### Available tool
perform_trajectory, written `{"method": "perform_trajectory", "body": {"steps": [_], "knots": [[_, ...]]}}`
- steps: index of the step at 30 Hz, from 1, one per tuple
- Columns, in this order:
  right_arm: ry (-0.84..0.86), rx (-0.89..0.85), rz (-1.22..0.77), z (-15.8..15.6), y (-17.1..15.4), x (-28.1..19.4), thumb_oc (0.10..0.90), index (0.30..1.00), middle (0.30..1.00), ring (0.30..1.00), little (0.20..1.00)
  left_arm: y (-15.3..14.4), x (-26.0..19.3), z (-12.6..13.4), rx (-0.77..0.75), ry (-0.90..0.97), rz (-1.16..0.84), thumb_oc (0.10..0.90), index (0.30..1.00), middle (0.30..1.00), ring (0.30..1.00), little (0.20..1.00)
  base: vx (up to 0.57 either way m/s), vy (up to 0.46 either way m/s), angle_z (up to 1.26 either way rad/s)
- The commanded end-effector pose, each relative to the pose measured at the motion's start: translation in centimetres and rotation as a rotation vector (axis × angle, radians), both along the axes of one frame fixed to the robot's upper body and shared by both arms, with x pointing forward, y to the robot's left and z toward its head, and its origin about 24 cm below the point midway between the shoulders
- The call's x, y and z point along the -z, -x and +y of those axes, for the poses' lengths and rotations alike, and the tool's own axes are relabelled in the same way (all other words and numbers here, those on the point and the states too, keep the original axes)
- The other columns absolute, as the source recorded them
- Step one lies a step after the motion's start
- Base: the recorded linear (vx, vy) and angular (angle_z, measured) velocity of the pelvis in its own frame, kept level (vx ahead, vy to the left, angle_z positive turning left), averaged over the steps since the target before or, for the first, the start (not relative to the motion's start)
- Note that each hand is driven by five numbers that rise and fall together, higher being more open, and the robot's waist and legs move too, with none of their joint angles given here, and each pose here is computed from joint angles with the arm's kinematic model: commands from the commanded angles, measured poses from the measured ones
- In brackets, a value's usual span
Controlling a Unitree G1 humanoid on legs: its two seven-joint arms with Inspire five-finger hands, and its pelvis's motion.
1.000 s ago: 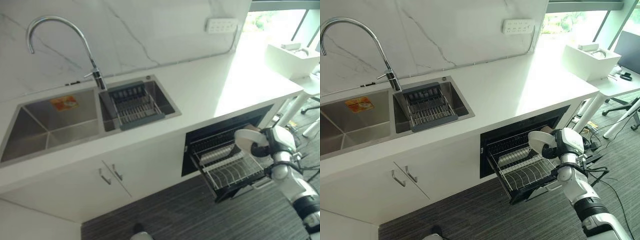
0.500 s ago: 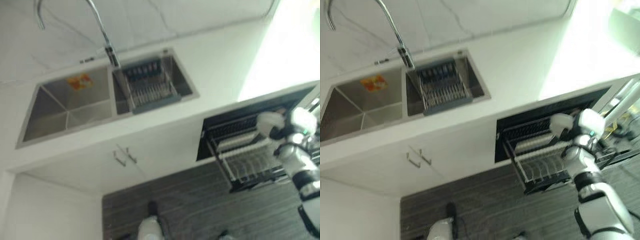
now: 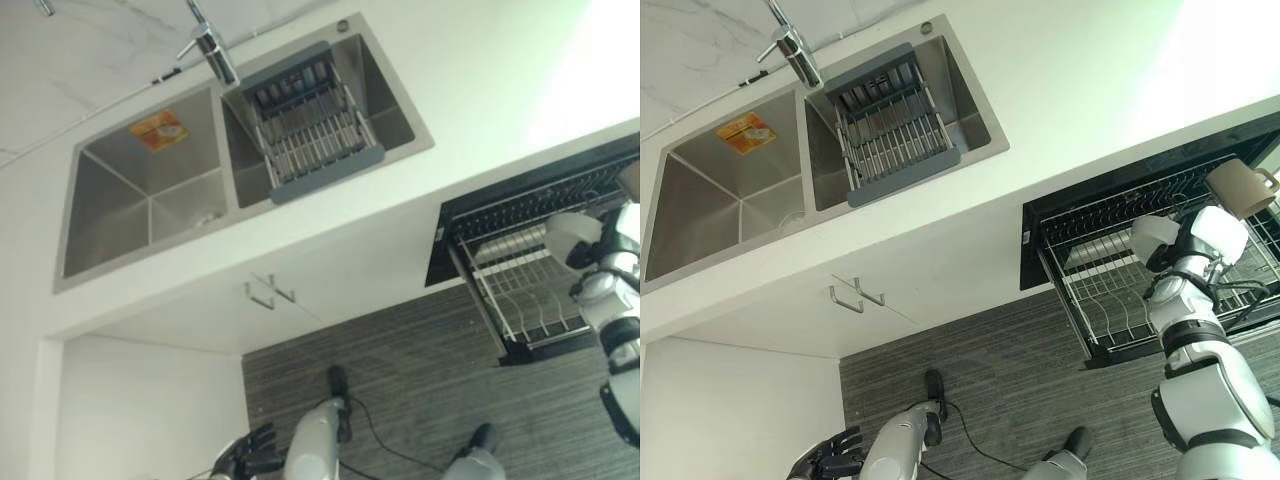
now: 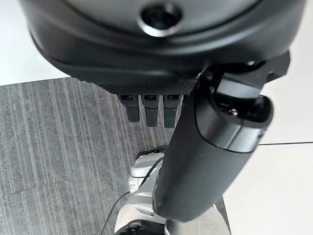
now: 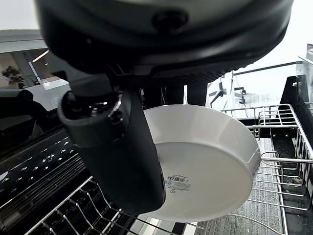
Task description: Place the dishes in the dishwasher.
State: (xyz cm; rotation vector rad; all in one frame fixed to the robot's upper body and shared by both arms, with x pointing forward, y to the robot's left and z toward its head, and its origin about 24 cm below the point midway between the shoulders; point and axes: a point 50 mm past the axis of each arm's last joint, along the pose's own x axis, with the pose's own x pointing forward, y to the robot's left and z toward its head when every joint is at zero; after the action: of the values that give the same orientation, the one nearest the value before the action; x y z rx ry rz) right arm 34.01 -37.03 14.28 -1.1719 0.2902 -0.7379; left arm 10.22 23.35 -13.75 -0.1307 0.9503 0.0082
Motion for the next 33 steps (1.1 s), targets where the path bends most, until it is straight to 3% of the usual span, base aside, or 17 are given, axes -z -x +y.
{"method": "perform_trajectory", "body": {"steps": [1,9,19,20,21,22,29,33], "knots": [[0.130,-0.037,-0.186,0.4,-1.4,-7.1,0.400,0.300,0.300,0.300,0.300,-1.4,-1.0,0.5,0.049,-0.006,-0.075,0.800,0.900,0.900,0.900,0.900,0.01,-0.012,0.04],[0.139,-0.144,-0.177,2.0,-2.6,-7.9,0.400,0.300,0.300,0.300,0.300,-2.3,-1.6,0.4,0.040,0.021,-0.142,0.800,0.900,0.900,0.900,0.900,-0.02,0.001,0.05],[-0.157,-0.218,0.085,3.7,-3.5,-2.5,0.405,0.307,0.307,0.307,0.307,-3.4,-2.1,0.0,0.099,0.018,-0.179,0.800,0.900,0.900,0.900,0.900,0.02,-0.008,0.09],[-0.222,-0.216,0.121,3.9,-3.5,-1.5,0.456,0.385,0.385,0.385,0.385,-3.7,-2.2,0.1,0.091,0.014,-0.187,0.800,0.900,0.900,0.900,0.900,-0.03,-0.003,0.06],[-0.259,-0.217,0.148,4.1,-3.6,-1.1,0.739,0.808,0.808,0.808,0.808,-3.8,-2.1,0.1,0.089,0.012,-0.191,0.800,0.900,0.900,0.900,0.900,-0.04,-0.004,0.02],[-0.276,-0.216,0.157,4.1,-3.5,-0.9,0.800,0.900,0.900,0.900,0.900,-3.9,-2.2,0.1,0.089,0.010,-0.192,0.800,0.900,0.900,0.900,0.900,-0.03,-0.005,0.02],[-0.543,-0.192,0.246,3.6,-2.7,1.3,0.800,0.900,0.900,0.900,0.900,-4.4,-2.5,0.4,0.100,-0.006,-0.206,0.800,0.900,0.900,0.900,0.900,-0.06,-0.019,0.01],[-0.600,-0.173,0.205,2.8,-2.3,1.0,0.800,0.900,0.900,0.900,0.900,-4.4,-2.5,0.5,0.089,-0.007,-0.210,0.800,0.900,0.900,0.900,0.900,-0.02,-0.001,0.02]]}}
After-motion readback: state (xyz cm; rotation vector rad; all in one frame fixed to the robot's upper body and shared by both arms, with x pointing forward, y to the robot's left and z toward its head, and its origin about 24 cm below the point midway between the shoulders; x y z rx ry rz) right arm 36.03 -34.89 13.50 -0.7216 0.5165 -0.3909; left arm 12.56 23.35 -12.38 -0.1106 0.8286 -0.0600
